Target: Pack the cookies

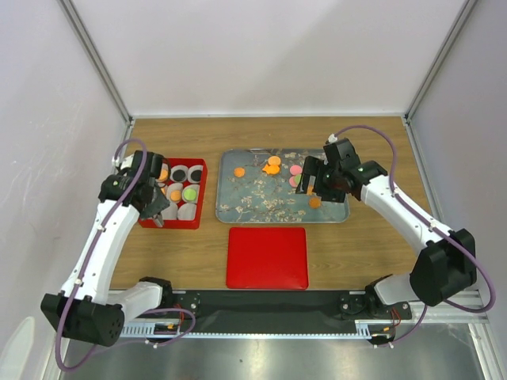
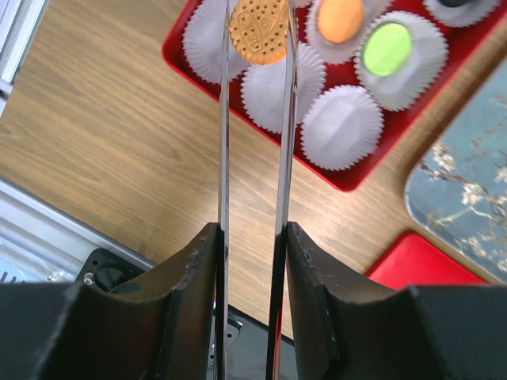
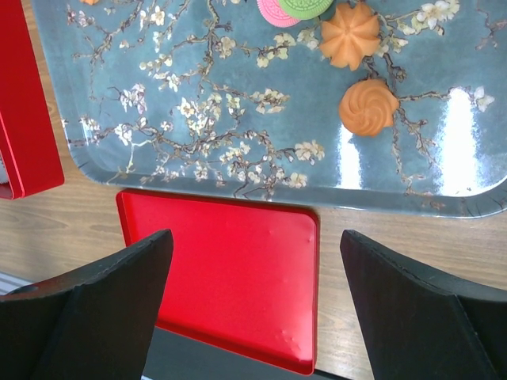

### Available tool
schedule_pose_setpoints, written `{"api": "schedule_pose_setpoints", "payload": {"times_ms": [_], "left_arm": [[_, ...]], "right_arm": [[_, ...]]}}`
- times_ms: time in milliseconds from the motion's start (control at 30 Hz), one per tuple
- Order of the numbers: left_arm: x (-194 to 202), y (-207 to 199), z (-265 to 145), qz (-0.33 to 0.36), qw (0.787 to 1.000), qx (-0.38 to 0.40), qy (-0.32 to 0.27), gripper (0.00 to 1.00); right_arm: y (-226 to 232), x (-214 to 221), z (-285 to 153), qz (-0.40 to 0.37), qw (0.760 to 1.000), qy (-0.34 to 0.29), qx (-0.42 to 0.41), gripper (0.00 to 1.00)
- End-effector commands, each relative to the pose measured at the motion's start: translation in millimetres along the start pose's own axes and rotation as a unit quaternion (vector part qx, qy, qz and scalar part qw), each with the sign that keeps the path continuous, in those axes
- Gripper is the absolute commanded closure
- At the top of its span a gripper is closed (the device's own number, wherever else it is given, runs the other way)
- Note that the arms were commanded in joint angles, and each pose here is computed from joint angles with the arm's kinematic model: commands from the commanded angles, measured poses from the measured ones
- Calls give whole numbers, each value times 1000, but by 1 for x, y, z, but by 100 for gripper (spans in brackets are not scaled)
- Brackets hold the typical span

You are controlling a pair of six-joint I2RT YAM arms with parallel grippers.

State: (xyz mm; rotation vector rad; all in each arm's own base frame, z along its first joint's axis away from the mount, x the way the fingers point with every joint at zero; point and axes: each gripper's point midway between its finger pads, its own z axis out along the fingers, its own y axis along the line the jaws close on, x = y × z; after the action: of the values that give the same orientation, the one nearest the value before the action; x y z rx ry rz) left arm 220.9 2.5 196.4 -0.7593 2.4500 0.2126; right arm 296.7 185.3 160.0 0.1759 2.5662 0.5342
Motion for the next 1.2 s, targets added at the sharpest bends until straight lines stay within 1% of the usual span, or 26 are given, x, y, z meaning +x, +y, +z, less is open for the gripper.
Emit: {"api": "schedule_pose_setpoints", "payload": {"times_ms": [0,200,400,500,600,767,1000,1133,1167], "left_arm": [[-9,8,10,-27,999,-21,-17,59],[-6,20,27,-40,998,-45,-6,59],[-4,24,34,-49,998,-47,-6,57],[-2,24,36,-48,998,-47,-5,56],[-3,24,36,-49,998,-47,-6,50],[-5,21,35,-50,998,-39,-8,48],[-17,8,20,-38,999,3,-19,48],[-33,-9,-4,-24,998,40,-43,48],[-33,-17,-8,-11,998,49,-44,48]], "right_arm": [[15,-16,-3,-13,999,-23,-22,5],[15,-14,1,-20,999,-15,-24,5],[15,-14,2,-22,999,-12,-24,6],[13,-14,4,-23,999,-11,-22,5],[14,-14,2,-24,999,-12,-23,5],[14,-16,2,-23,999,-14,-22,5],[18,-22,-1,-22,999,-23,-24,6],[19,-27,-5,-21,999,-30,-19,5],[18,-27,-6,-21,999,-31,-16,5]]}}
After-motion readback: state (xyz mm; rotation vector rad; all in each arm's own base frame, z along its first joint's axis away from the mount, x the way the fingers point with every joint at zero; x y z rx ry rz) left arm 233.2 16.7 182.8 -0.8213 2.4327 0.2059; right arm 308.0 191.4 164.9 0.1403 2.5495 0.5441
